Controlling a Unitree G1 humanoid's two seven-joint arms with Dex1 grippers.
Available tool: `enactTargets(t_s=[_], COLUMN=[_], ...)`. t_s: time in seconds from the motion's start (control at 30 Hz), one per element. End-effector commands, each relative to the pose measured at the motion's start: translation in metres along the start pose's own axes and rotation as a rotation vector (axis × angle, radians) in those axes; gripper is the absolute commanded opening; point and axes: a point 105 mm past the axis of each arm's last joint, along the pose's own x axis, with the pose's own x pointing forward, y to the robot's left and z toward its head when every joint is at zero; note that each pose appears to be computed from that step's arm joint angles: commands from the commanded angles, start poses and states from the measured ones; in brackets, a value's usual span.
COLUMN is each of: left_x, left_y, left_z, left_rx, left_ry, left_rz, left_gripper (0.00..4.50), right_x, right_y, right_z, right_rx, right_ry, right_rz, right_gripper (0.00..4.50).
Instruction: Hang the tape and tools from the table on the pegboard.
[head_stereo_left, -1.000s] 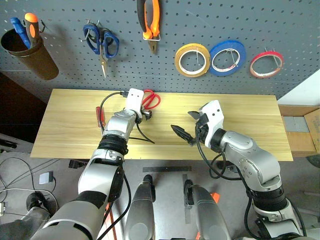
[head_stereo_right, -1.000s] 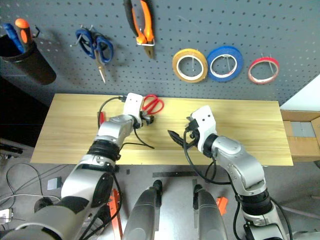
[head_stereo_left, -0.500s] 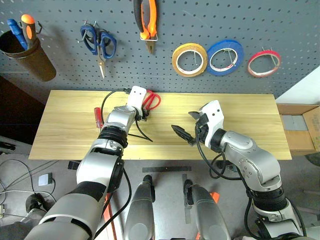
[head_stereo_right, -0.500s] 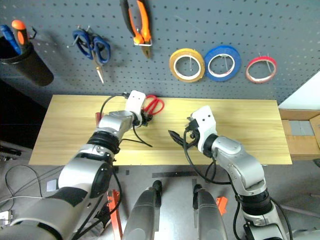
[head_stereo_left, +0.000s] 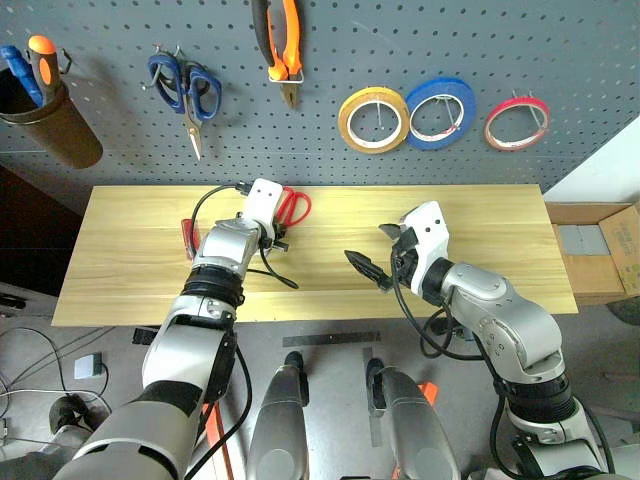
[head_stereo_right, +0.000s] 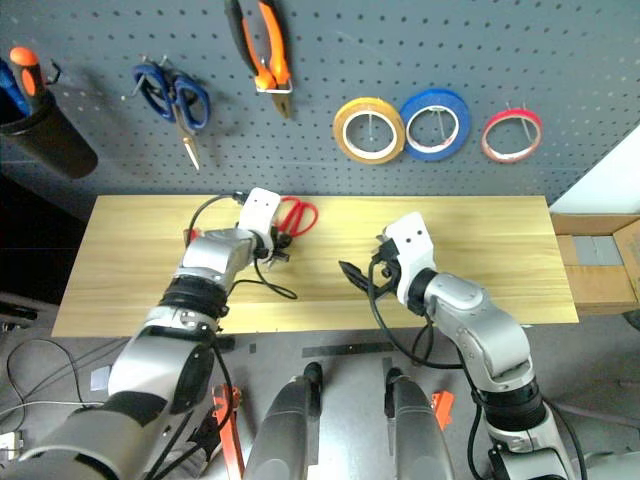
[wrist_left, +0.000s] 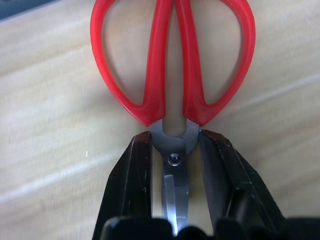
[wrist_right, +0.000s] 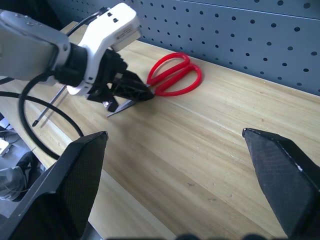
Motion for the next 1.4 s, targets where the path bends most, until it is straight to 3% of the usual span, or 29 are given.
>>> enactTargets(t_s=[0.03,0.47,0.63,0.93,1.4], left_x=[-0.008,-0.062,-0.078,-0.120,-0.193], left_y=[0.002,0.012,0.002,-0.010,-0.010], left_z=[-0.021,-0.029,-0.011,0.023,0.068], left_rx=[0.022,0.041,0.000,0.065,0.334], left_ry=[0.030,-0.209,-0.398,-0.677,-1.064], left_rz=[0.009,0.146,0.130,0.202,0.465], left_gripper=[1.00,1.00,1.00,1.00,1.00], right_x=[-0.005,-0.006,-0.008,-0.021,-0.021], right_y=[0.003,-0.002,0.000,0.013,0.019], right_z=[0.010,0.009,0.011,0.060,0.098], right_rx=[-0.022,-0.029,-0.023,0.110,0.057], right_ry=[-0.040,-0.039,-0.056,-0.291,-0.403], right_rz=[0.011,0.009,0.041,0.174,0.244], right_gripper=[4.50,4.50,4.50,4.50,4.50])
